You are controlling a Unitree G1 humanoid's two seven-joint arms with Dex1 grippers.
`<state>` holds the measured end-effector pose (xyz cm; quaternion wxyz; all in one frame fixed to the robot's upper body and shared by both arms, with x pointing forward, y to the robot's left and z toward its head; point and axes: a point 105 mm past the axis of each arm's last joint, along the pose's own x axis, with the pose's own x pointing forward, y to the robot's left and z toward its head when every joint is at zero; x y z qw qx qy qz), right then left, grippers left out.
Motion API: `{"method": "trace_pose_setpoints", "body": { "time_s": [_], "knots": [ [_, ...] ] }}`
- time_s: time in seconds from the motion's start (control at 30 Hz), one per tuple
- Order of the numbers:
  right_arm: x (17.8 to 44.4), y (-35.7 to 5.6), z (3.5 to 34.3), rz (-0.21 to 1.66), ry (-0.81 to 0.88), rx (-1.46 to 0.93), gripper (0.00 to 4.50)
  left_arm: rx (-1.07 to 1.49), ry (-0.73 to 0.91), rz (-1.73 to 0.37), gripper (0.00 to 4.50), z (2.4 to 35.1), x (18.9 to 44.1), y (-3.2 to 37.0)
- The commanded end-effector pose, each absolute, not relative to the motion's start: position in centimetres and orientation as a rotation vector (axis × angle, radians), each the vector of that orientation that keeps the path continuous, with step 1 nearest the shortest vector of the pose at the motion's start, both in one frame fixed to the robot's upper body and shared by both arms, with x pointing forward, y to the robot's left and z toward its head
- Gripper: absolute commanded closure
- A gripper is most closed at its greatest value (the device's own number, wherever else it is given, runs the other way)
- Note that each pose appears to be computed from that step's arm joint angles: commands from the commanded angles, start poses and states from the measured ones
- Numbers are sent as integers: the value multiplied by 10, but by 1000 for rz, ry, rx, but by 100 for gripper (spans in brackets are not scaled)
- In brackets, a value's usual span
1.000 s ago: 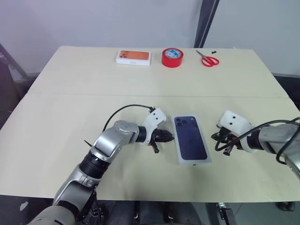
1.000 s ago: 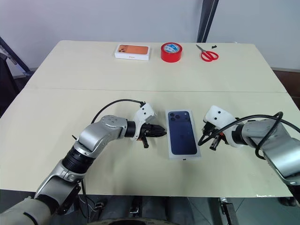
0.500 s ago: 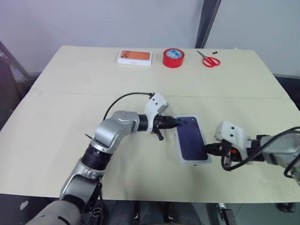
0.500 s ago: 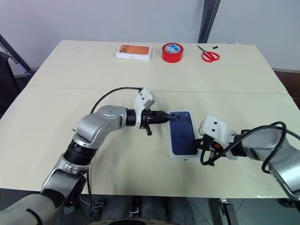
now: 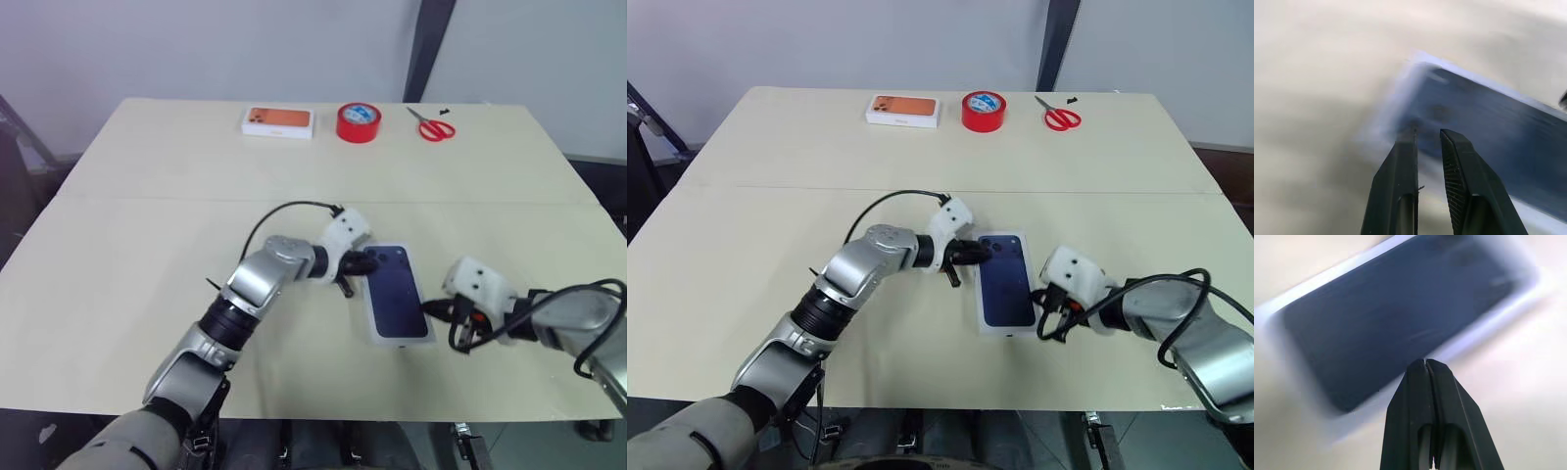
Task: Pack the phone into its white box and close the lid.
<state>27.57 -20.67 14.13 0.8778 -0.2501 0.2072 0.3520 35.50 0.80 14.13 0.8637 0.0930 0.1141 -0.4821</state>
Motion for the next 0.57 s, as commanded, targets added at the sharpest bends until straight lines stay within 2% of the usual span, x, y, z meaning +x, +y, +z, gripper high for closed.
{"method": "trace_pose_setpoints", "body": {
  "time_s": [0.03, 0.13, 0.27, 0.4, 0.57],
  "knots": [
    [300, -233, 173, 608, 302, -511, 446, 169, 65, -877, 369, 183, 363, 47],
    [317, -245, 191, 575, 223, -410, 446, 200, 37, -716, 369, 190, 356, 114],
    [324, -248, 193, 605, 203, -379, 446, 251, 79, -566, 369, 181, 335, 178],
    [330, -246, 193, 628, 188, -335, 446, 238, 108, -452, 369, 171, 315, 217],
    [330, -237, 185, 691, 191, -319, 446, 201, 112, -361, 369, 163, 307, 235]
  ]
}}
